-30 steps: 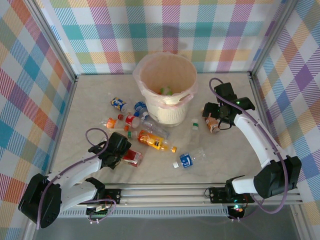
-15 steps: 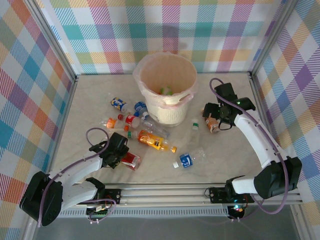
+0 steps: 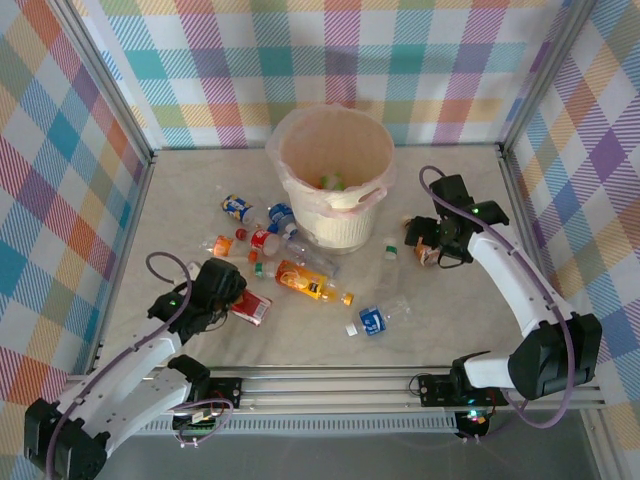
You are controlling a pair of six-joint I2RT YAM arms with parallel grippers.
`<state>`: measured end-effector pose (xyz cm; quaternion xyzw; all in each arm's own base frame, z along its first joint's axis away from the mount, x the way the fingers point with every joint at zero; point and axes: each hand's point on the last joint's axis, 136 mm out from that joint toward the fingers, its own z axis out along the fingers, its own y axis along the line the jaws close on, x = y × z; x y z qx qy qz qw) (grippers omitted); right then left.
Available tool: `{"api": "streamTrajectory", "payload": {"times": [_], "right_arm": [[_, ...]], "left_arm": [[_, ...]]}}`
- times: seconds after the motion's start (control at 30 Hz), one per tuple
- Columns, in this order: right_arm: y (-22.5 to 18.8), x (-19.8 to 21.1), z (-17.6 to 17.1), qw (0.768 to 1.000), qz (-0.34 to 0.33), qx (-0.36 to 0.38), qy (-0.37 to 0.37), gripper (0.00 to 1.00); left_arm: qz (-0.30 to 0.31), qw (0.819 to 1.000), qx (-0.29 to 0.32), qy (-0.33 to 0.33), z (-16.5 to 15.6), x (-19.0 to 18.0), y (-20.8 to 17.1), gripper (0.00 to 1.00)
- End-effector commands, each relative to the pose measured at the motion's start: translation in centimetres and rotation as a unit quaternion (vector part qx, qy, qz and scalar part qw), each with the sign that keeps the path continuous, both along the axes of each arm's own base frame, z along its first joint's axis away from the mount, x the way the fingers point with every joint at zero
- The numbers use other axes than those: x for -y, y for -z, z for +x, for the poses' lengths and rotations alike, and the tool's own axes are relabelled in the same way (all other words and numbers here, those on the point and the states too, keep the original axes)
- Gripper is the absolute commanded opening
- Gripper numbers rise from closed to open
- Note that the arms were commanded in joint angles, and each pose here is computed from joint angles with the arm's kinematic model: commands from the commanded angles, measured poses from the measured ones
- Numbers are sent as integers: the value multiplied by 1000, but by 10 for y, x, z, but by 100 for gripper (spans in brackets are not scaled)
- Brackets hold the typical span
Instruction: Put the plastic bottles in the bin
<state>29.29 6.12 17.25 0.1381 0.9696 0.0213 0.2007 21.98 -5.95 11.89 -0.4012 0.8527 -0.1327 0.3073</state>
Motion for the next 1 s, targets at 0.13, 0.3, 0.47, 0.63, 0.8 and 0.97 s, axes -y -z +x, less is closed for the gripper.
{"api": "streamTrajectory", "payload": {"times": [0.13,0.3,0.47,0.63,0.8,0.97], "right_arm": [[7,-11,-15,998,58,-2,14,100],[15,-17,-28,996,89,-11,22,100],[24,-20,-43,993,109,-28,29,100],[32,-22,-59,990,130,-37,36,100],[37,-26,-74,986,157,-40,47,100],[44,-26,-86,983,172,-43,57,100]], "left_arm": [[77,990,109,42,31,-7,-90,40],[111,973,185,82,66,9,-157,39],[146,947,256,125,98,30,-229,39],[158,917,324,170,130,60,-292,39],[170,887,381,197,163,88,-340,39],[172,857,429,227,202,123,-373,38]]}}
